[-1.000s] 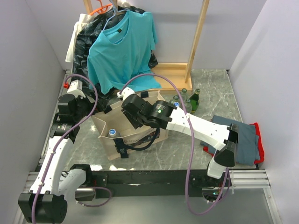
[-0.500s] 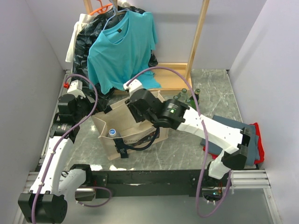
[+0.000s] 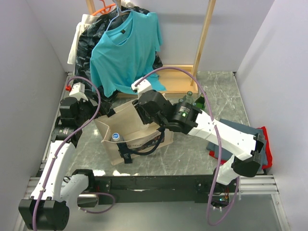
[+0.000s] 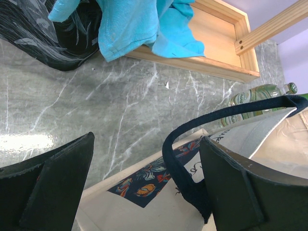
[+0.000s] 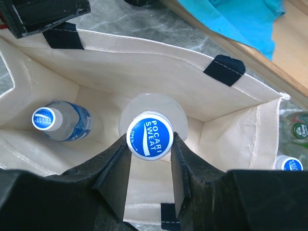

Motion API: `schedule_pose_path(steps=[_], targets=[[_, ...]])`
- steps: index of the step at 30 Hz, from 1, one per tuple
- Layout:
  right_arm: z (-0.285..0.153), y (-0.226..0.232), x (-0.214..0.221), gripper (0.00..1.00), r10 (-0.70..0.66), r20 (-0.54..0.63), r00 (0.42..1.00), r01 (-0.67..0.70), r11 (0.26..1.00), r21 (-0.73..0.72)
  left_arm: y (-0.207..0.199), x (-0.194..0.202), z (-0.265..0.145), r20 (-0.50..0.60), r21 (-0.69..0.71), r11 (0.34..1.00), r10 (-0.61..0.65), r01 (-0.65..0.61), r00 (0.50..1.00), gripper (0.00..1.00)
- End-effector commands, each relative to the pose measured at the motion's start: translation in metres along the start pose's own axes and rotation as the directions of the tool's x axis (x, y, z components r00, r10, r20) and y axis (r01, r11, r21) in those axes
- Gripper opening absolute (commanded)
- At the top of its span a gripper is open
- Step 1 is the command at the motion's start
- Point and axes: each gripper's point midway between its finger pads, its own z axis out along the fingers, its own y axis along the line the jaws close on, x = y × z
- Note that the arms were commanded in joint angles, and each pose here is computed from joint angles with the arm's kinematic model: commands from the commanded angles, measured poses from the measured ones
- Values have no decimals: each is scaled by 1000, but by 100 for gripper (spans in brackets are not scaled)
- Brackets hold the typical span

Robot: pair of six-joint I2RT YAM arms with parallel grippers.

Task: Take the beverage out of the canvas bag
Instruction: Adjust the drink in the canvas bag.

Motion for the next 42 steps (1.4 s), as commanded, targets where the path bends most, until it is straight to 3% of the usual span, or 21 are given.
schedule_pose_path(steps=[1, 8, 42], targets=[[-53, -24, -77, 0, 131, 280, 951, -134, 991, -7, -6, -7, -2, 30, 28, 999, 18, -19, 999, 96], [-51, -25, -73, 0, 123, 273, 954, -128, 992, -1, -6, -5, -2, 28, 29, 999, 15, -15, 1000, 96], [96, -19, 13, 0, 138, 94, 986, -145, 987, 73, -7, -7, -6, 31, 26, 999, 18, -19, 999, 96]])
